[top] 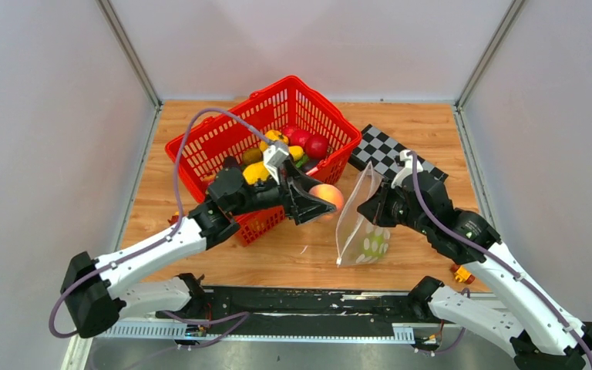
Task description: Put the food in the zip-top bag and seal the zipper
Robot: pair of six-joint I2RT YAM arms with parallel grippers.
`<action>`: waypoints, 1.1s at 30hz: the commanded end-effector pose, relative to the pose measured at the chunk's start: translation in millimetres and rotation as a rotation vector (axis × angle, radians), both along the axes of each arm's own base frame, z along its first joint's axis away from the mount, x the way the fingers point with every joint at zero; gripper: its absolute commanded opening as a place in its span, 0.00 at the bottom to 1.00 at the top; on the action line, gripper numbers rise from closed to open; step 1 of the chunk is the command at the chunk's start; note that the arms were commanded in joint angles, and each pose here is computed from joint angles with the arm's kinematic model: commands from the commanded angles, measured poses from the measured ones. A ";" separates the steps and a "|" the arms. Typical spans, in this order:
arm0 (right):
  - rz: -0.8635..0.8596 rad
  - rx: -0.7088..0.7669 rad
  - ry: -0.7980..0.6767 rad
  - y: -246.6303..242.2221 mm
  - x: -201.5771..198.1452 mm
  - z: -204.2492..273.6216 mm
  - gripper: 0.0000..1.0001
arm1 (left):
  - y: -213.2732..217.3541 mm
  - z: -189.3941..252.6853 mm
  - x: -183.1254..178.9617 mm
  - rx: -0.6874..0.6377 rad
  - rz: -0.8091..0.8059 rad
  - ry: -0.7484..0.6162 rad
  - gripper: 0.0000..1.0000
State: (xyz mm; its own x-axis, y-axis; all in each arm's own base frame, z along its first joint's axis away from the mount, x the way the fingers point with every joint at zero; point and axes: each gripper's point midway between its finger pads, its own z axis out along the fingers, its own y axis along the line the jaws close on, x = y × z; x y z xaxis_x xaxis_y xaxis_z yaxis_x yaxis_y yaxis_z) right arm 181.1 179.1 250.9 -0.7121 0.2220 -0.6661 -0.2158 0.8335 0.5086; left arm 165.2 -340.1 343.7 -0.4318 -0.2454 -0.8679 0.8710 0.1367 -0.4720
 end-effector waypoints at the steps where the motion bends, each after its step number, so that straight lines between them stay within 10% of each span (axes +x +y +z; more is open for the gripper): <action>1: -0.025 0.042 -0.044 -1.0 3.8 14.3 0.00 | -23.9 24.2 -26.9 -0.076 -0.158 -0.058 0.57; 14: -0.031 0.046 -0.045 -3.6 1.8 15.8 0.00 | -65.6 -6.8 -56.3 -0.054 -0.331 -0.002 0.58; 33: 0.090 0.099 -0.079 5.2 -16.3 32.3 0.00 | -64.9 -63.7 6.6 0.227 0.044 -0.025 0.59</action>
